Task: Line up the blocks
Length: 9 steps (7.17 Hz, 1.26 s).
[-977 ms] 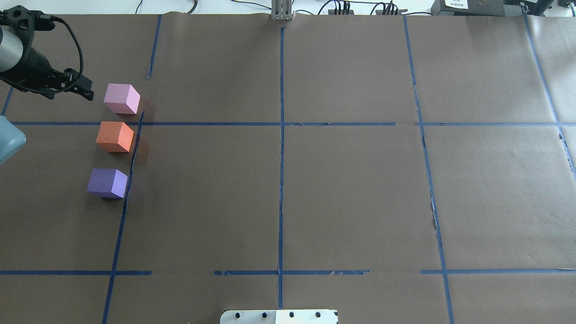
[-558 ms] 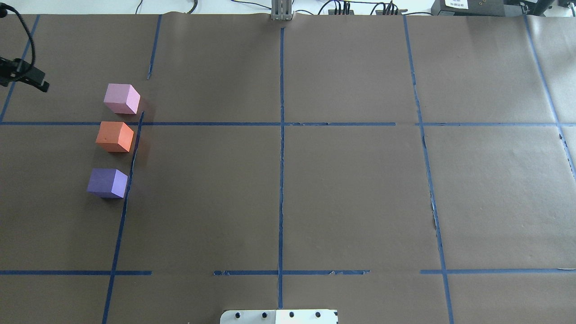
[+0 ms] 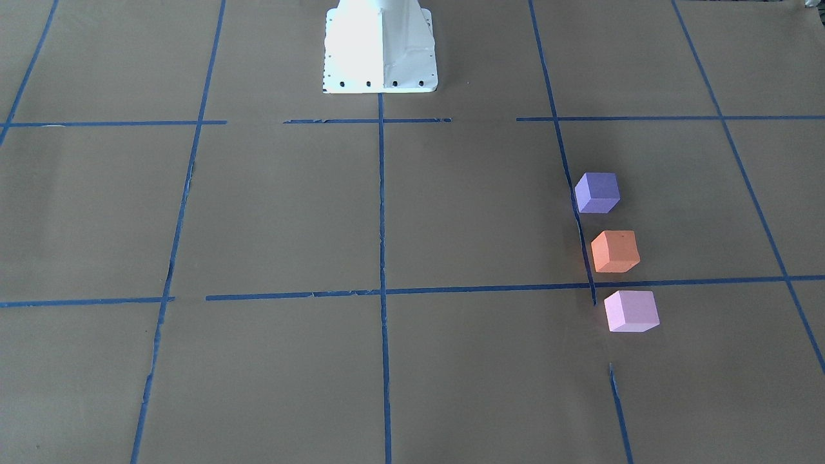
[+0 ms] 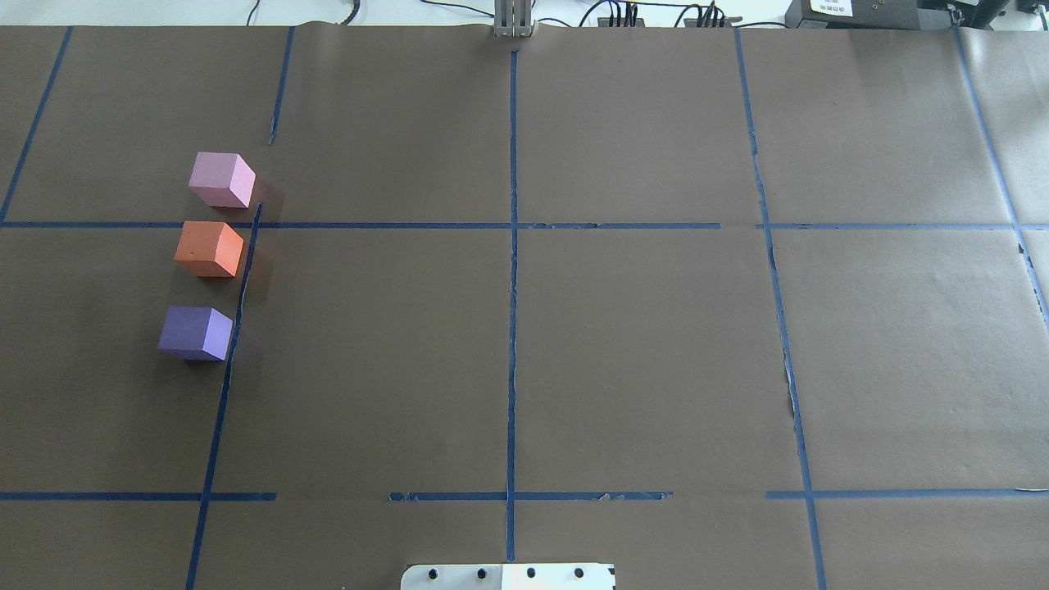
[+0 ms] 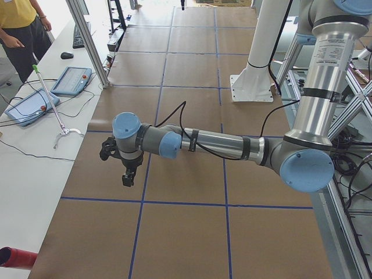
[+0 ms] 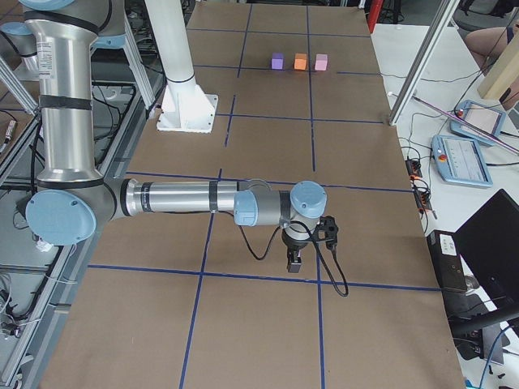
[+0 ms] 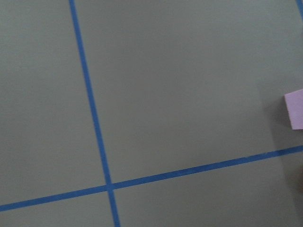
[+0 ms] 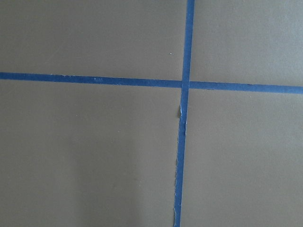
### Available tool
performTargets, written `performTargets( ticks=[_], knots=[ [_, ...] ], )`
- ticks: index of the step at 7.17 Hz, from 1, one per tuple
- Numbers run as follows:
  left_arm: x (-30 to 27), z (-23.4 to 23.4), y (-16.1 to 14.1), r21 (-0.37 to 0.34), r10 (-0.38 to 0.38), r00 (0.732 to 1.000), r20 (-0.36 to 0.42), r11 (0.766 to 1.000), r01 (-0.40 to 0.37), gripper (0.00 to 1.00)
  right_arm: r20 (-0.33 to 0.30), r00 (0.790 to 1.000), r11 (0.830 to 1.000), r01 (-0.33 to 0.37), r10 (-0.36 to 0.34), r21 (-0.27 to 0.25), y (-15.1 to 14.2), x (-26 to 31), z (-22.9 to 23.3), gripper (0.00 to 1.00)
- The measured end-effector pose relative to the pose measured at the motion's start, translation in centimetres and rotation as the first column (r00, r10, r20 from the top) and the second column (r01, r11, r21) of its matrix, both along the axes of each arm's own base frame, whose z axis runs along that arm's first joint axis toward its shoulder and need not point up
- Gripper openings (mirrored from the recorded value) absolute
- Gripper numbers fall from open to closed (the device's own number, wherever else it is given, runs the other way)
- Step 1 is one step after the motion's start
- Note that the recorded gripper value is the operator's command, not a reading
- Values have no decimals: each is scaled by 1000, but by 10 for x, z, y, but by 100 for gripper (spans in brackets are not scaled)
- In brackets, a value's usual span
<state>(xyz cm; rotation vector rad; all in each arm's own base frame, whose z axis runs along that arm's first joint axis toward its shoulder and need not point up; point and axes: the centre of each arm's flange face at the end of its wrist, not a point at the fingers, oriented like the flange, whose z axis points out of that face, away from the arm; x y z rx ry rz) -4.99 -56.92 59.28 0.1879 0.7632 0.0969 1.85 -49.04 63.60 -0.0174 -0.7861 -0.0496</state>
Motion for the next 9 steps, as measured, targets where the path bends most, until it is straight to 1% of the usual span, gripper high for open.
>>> performTargets(
  ticks=[2, 4, 6, 9],
  knots=[
    [-24, 31, 24, -42, -28, 1000, 4, 999, 28, 100, 0, 1000, 1000, 0, 0, 0, 0, 0, 0, 100],
    [-29, 47, 38, -77, -39, 999, 4, 996, 39, 100, 0, 1000, 1000, 0, 0, 1, 0, 0, 0, 100],
    [-29, 54, 45, -104, -48, 999, 2, 993, 48, 100, 0, 1000, 1000, 0, 0, 1, 0, 0, 0, 100],
    [-29, 61, 52, -123, -55, 999, 1, 991, 54, 100, 0, 1000, 1000, 0, 0, 0, 0, 0, 0, 100]
  ],
)
